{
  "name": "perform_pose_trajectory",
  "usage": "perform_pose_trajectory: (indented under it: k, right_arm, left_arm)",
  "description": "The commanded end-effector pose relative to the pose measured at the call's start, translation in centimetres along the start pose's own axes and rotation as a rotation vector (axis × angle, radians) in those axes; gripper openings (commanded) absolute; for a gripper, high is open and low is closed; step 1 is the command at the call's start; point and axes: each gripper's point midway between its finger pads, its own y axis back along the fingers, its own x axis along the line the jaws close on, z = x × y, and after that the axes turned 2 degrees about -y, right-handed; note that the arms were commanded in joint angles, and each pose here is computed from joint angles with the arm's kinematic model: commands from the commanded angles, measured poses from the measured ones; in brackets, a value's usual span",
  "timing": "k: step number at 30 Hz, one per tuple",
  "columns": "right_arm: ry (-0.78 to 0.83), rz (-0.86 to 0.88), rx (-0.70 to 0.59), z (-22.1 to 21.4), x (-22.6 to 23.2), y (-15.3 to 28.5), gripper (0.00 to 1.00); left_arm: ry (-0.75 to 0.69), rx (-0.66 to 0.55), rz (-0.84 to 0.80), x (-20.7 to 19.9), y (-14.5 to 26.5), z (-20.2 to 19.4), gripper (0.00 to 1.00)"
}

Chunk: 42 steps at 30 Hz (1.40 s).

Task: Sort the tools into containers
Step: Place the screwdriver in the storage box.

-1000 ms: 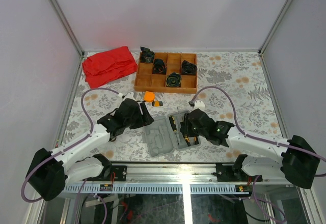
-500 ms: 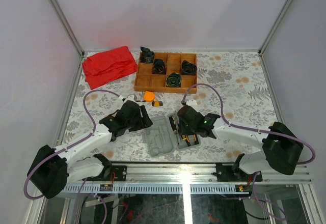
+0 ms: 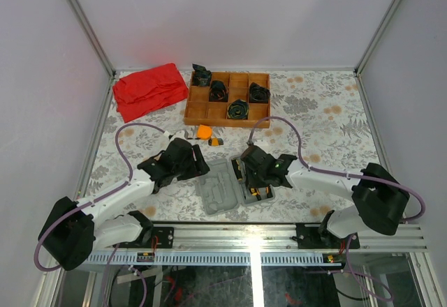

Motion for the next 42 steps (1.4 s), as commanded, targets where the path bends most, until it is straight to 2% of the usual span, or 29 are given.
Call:
perform_pose_trajectory:
  k: [1, 17, 21, 29, 37, 42]
  right_arm:
    - [-0.019, 0.008, 0.013, 0.7, 1.1, 0.4, 0.09]
    - [-0.032, -0.044, 0.061, -0.2, 0.4, 0.3, 0.24]
    - [-0.043, -0.055, 0.048, 0.0, 0.0, 0.6, 0.32]
    - [-0.046, -0.058, 0.046, 0.0, 0.0, 0.7, 0.43]
    - [-0.033, -0.068, 0.024, 0.8, -0.1, 1.6, 0.47]
    - [-0.018, -0.043, -0.037, 2.3, 0.2, 3.2, 0.47]
  left_arm:
    - [0.011, -0.024, -0.033, -0.6, -0.3, 0.6, 0.63]
    - [0.025, -0.025, -0.056, -0.8, -0.2, 0.3, 0.63]
    - [0.025, -0.025, -0.056, -0.8, -0.2, 0.3, 0.64]
    - [0.022, -0.016, -0.052, -0.7, -0.4, 0.1, 0.64]
    - [0.022, -0.013, -0.049, -0.5, -0.5, -0.1, 0.64]
    - [0.024, -0.002, -0.055, -0.4, -0.6, -0.5, 0.64]
